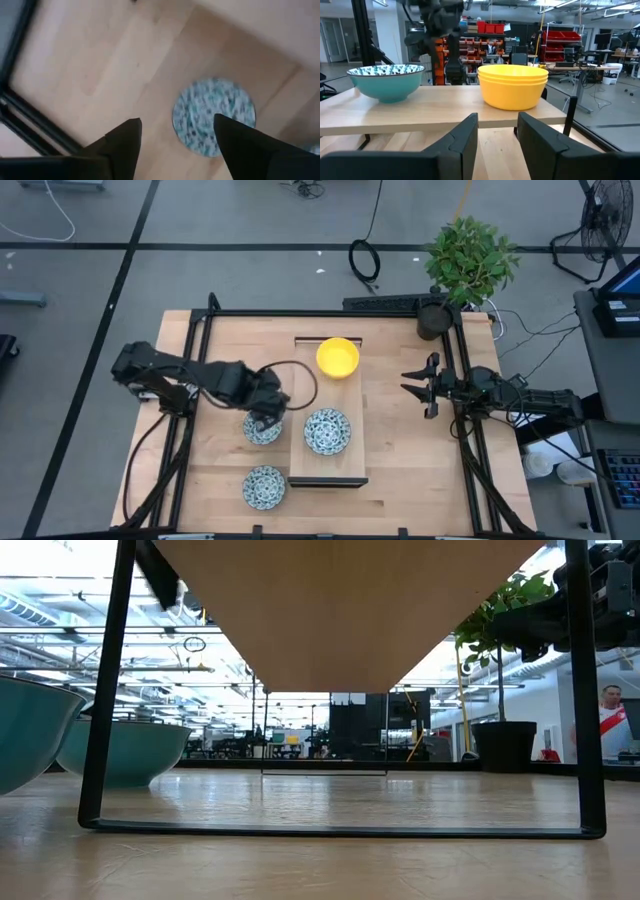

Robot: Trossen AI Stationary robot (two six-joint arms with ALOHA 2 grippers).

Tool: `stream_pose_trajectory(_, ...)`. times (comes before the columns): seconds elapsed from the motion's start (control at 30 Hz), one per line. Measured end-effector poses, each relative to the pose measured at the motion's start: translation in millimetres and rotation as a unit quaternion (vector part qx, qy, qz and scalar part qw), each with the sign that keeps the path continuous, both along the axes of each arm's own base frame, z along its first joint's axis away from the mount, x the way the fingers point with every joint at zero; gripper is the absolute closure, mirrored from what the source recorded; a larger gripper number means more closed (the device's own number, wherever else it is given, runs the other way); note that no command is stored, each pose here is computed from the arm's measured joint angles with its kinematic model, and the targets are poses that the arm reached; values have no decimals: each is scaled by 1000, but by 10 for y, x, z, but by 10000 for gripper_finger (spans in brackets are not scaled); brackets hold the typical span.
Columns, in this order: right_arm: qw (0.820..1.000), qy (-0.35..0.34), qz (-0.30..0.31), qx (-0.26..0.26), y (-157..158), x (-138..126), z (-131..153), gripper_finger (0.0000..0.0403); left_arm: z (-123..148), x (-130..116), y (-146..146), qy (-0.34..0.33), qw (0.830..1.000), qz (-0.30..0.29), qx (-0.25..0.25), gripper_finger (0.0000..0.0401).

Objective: Pick & Place Mini bowls
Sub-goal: Stack the bottom blue patterned bowl on top of the blue patterned bowl on the shelf

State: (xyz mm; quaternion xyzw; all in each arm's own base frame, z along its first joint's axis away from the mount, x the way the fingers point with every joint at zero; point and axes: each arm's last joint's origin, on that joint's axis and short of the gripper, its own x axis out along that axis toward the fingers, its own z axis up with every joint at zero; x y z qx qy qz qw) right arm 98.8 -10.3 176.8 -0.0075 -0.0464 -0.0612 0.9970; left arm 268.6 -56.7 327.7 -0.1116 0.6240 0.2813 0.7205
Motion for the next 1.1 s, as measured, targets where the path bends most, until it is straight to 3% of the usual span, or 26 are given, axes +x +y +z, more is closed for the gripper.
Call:
stream_pose_trajectory(0.13, 1000, 0, 0, 0, 0, 0, 0, 277, -247, -100, -5, -1, 999, 14, -33, 148)
stream_pose_trajectory(0.53, 1000, 0, 0, 0, 0, 0, 1, 277, -689, -536, 176, -47, 996, 63, -50, 169)
stream_pose_trajectory(1.1, 1000, -1, 0, 0, 0, -1, 4, 277, -1188, -590, 297, -62, 992, 40, -104, 164)
